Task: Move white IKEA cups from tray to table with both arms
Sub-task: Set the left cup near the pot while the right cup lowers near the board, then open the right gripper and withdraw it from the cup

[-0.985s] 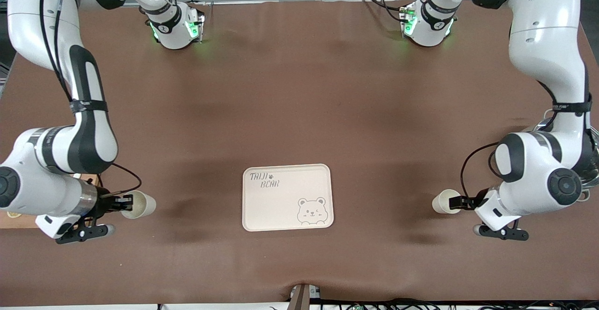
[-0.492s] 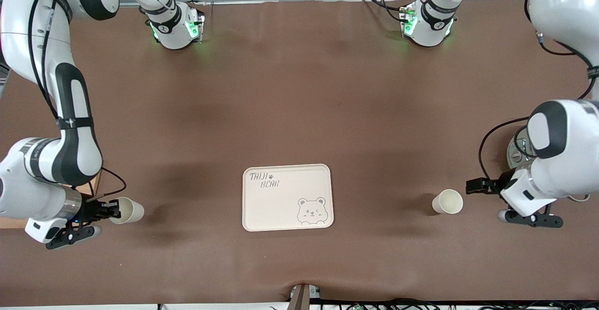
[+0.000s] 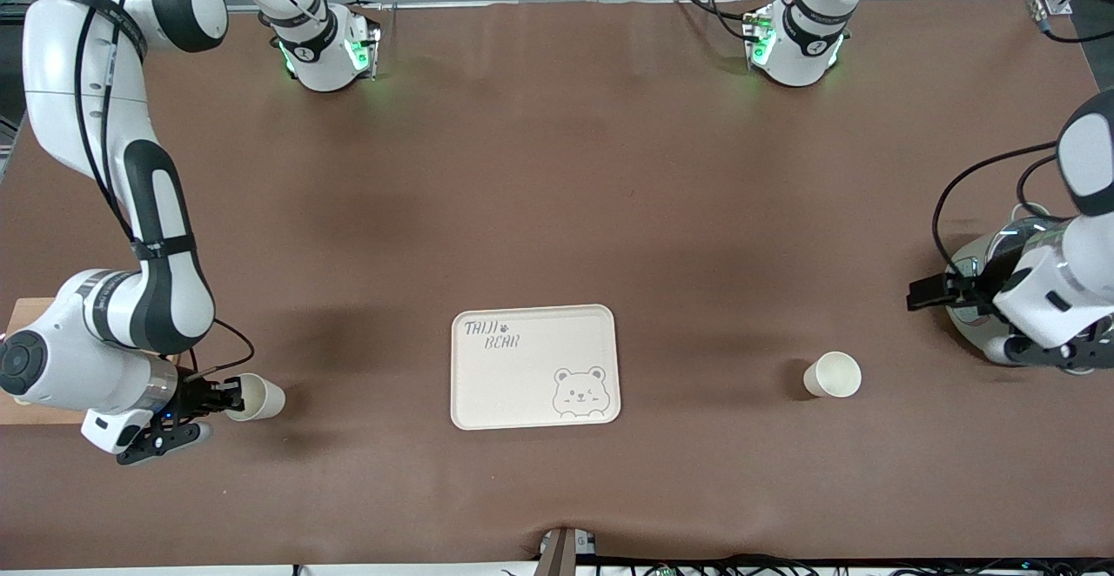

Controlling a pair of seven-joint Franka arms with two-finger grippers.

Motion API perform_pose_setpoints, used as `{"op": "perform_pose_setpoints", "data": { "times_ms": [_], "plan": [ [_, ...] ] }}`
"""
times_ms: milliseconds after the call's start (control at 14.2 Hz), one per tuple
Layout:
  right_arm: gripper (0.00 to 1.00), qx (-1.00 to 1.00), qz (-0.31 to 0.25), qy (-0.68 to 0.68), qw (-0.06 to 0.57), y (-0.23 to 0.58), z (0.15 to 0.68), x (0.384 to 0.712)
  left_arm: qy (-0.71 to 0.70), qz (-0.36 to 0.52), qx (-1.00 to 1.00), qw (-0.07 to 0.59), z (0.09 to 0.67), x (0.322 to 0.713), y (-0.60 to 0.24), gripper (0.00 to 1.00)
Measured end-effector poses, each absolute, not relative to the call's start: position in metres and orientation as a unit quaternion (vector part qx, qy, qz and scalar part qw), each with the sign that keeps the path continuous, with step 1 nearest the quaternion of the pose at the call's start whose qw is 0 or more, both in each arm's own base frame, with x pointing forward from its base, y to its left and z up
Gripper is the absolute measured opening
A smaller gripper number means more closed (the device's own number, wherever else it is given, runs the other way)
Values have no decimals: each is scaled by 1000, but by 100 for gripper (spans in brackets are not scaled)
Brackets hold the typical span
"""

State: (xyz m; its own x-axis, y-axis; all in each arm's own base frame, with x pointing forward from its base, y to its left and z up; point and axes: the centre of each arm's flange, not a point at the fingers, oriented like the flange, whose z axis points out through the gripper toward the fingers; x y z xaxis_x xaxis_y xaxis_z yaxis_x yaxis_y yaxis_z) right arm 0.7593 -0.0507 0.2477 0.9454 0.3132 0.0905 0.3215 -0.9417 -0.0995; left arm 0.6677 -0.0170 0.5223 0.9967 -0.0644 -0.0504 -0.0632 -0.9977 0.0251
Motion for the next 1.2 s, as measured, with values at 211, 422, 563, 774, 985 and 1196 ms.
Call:
{"op": "perform_pose_setpoints", "data": {
  "times_ms": [211,422,563,774,985,1196],
  "plan": [
    [4,-984,-38,-162,56,-51,241,760,-32,-24,999,6,554,651,-15,100],
    [4,-984,-34,-164,56,-51,233,759,-32,-30,999,6,578,634,-14,100],
    [4,-984,-31,-165,57,-51,228,758,-31,-23,999,5,593,626,-13,100],
    [4,-984,-31,-166,57,-51,227,758,-32,-23,999,5,614,611,-13,100],
    [7,-984,-31,-166,58,-51,227,758,-32,-25,999,5,631,596,-13,100],
    [39,-984,-31,-166,58,-51,227,758,-32,-29,999,5,640,587,-13,100]
  ]
}}
